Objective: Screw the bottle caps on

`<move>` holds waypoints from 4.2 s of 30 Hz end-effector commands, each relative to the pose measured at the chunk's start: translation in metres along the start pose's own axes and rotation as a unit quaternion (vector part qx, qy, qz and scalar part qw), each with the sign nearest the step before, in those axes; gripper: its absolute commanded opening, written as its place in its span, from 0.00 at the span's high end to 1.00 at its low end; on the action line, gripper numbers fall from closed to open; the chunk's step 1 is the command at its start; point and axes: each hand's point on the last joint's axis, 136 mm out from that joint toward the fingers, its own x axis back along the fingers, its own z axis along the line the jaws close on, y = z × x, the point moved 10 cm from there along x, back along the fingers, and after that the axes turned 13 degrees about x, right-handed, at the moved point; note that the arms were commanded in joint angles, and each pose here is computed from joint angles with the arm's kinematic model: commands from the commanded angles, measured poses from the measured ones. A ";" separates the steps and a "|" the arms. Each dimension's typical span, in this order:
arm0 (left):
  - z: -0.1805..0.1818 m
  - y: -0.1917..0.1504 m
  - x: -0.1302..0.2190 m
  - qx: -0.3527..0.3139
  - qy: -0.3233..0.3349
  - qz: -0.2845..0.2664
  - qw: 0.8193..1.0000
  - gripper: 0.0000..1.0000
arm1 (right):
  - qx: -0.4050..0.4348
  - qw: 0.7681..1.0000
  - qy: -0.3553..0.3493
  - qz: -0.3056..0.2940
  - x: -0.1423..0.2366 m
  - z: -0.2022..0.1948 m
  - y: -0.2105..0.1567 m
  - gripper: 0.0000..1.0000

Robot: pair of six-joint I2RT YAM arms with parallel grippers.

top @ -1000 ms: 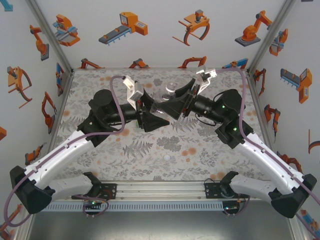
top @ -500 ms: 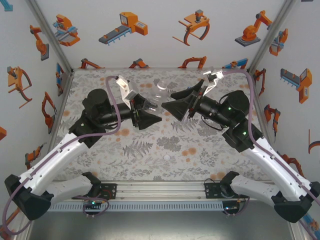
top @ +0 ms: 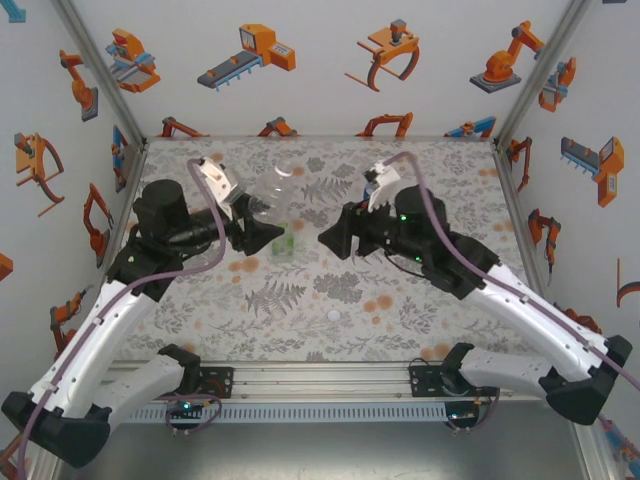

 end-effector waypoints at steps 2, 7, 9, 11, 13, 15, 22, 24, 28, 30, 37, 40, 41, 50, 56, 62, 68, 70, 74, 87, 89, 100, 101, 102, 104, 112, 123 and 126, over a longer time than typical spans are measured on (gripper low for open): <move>0.011 -0.011 0.009 -0.050 0.039 -0.023 0.998 1.00 | -0.001 0.988 -0.082 0.132 -0.026 -0.004 -0.046 0.42; 0.019 -0.020 0.011 -0.039 0.061 -0.026 0.997 1.00 | -0.027 0.968 -0.114 0.223 -0.055 -0.001 -0.092 0.46; 0.018 -0.022 0.011 -0.037 0.057 -0.025 0.997 1.00 | -0.042 0.958 -0.128 0.255 -0.065 -0.001 -0.110 0.48; 0.016 -0.022 0.012 -0.036 0.048 -0.028 0.998 1.00 | -0.057 0.948 -0.137 0.280 -0.075 0.000 -0.127 0.49; 0.015 -0.025 0.012 -0.043 0.036 -0.032 0.998 1.00 | -0.074 0.940 -0.148 0.299 -0.082 -0.001 -0.140 0.50; 0.013 -0.029 0.012 -0.049 0.024 -0.040 0.998 1.00 | -0.087 0.931 -0.151 0.320 -0.090 -0.002 -0.152 0.51; 0.011 -0.034 0.013 -0.072 0.010 -0.050 0.996 1.00 | -0.102 0.922 -0.130 0.350 -0.101 -0.001 -0.182 0.53; 0.011 -0.032 0.013 -0.072 0.012 -0.048 0.996 1.00 | -0.109 0.922 -0.124 0.351 -0.102 -0.001 -0.189 0.53; 0.011 -0.032 0.012 -0.070 0.011 -0.045 0.996 1.00 | -0.114 0.916 -0.134 0.360 -0.103 -0.004 -0.199 0.54; 0.011 -0.032 0.012 -0.069 0.010 -0.044 0.997 1.00 | -0.113 0.916 -0.136 0.361 -0.104 -0.004 -0.200 0.54; 0.011 -0.032 0.011 -0.066 0.006 -0.041 0.997 1.00 | -0.112 0.916 -0.139 0.359 -0.107 -0.006 -0.204 0.58; 0.010 -0.032 0.011 -0.066 0.000 -0.041 0.997 1.00 | -0.109 0.915 -0.144 0.362 -0.109 -0.007 -0.206 0.58; 0.010 -0.032 0.011 -0.065 -0.003 -0.040 0.997 1.00 | -0.107 0.913 -0.147 0.364 -0.110 -0.007 -0.206 0.58; 0.011 -0.032 0.009 -0.059 -0.012 -0.036 0.998 1.00 | -0.110 0.910 -0.152 0.370 -0.112 -0.008 -0.212 0.58; 0.011 -0.032 0.008 -0.060 -0.012 -0.036 0.998 1.00 | -0.107 0.906 -0.156 0.378 -0.113 -0.009 -0.214 0.58; 0.012 -0.032 0.008 -0.059 -0.011 -0.034 0.998 1.00 | -0.104 0.903 -0.159 0.385 -0.115 -0.009 -0.216 0.58; 0.012 -0.032 0.007 -0.058 -0.011 -0.033 0.998 1.00 | -0.102 0.900 -0.163 0.392 -0.114 -0.010 -0.219 0.58; 0.012 -0.033 0.007 -0.058 -0.011 -0.032 0.998 1.00 | -0.102 0.901 -0.162 0.390 -0.114 -0.009 -0.216 0.58; 0.013 -0.033 0.006 -0.056 -0.011 -0.031 0.998 1.00 | -0.098 0.907 -0.164 0.376 -0.109 -0.008 -0.202 0.58; 0.013 -0.033 0.006 -0.055 -0.011 -0.030 0.998 1.00 | -0.094 0.903 -0.176 0.381 -0.104 -0.009 -0.199 0.53; 0.013 -0.033 0.006 -0.055 -0.011 -0.030 0.998 1.00 | -0.095 0.901 -0.175 0.385 -0.104 -0.009 -0.201 0.53; 0.013 -0.033 0.006 -0.055 -0.011 -0.031 0.998 1.00 | -0.100 0.898 -0.170 0.392 -0.108 -0.009 -0.208 0.55; 0.013 -0.033 0.006 -0.055 -0.011 -0.030 0.998 1.00 | -0.100 0.898 -0.171 0.393 -0.108 -0.009 -0.209 0.55; 0.013 -0.033 0.006 -0.055 -0.011 -0.030 0.998 1.00 | -0.101 0.897 -0.171 0.395 -0.108 -0.009 -0.209 0.55; 0.013 -0.033 0.006 -0.055 -0.011 -0.030 0.998 1.00 | -0.100 0.896 -0.172 0.398 -0.108 -0.009 -0.210 0.55; 0.013 -0.033 0.006 -0.056 -0.011 -0.029 0.998 1.00 | -0.098 0.893 -0.176 0.402 -0.108 -0.010 -0.211 0.55; 0.014 -0.033 0.005 -0.053 -0.011 -0.028 0.998 1.00 | -0.101 0.887 -0.176 0.415 -0.111 -0.011 -0.218 0.55; 0.014 -0.033 0.005 -0.054 -0.011 -0.028 0.998 1.00 | -0.104 0.886 -0.175 0.416 -0.112 -0.011 -0.221 0.55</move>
